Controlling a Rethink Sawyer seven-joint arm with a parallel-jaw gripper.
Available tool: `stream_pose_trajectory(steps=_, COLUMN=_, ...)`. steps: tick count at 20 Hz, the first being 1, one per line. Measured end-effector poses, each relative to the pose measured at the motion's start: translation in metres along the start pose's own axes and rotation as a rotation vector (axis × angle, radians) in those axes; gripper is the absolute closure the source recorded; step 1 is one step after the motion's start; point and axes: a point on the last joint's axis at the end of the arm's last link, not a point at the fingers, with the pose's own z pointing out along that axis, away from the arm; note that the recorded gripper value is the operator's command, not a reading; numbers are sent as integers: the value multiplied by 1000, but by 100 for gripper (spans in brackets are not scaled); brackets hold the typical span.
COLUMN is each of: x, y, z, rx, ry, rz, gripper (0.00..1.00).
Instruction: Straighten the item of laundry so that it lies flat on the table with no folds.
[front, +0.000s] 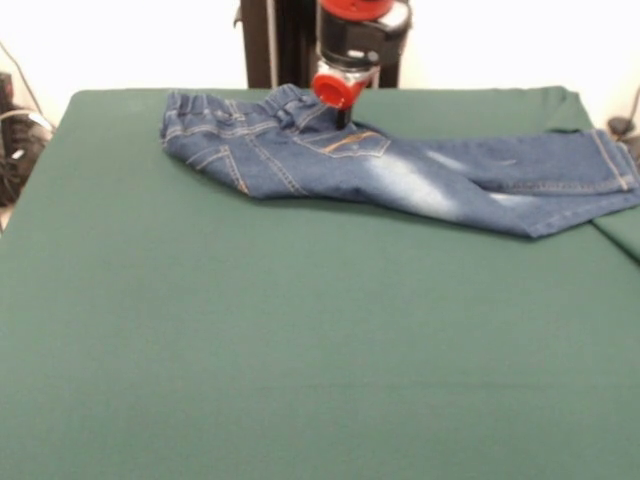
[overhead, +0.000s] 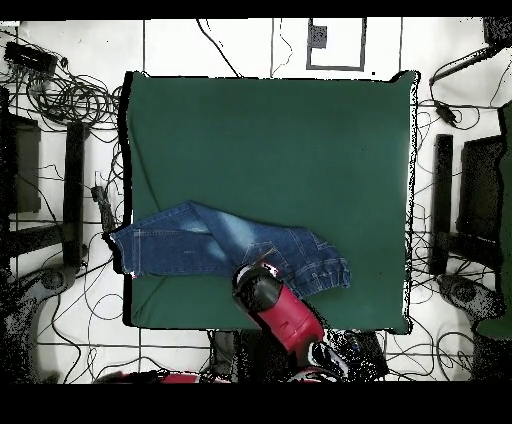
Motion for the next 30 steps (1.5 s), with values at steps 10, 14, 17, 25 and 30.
stream_pose_trajectory(steps=10, x=6, y=-6, z=-84, rx=153, ry=-10, rz=-193, gripper=100)
stream_pose_trajectory(steps=14, x=-6, y=9, z=-116, rx=223, ry=6, rz=-226, gripper=100)
stream_pose_trajectory(steps=17, x=-20, y=27, z=-133, rx=249, ry=16, rz=-229, gripper=100)
stream_pose_trajectory(steps=25, x=-83, y=91, z=-156, rx=225, ry=-20, rz=-242, gripper=100)
stream_pose_trajectory(steps=30, x=-115, y=135, z=-160, rx=168, ry=-49, rz=-324, gripper=100)
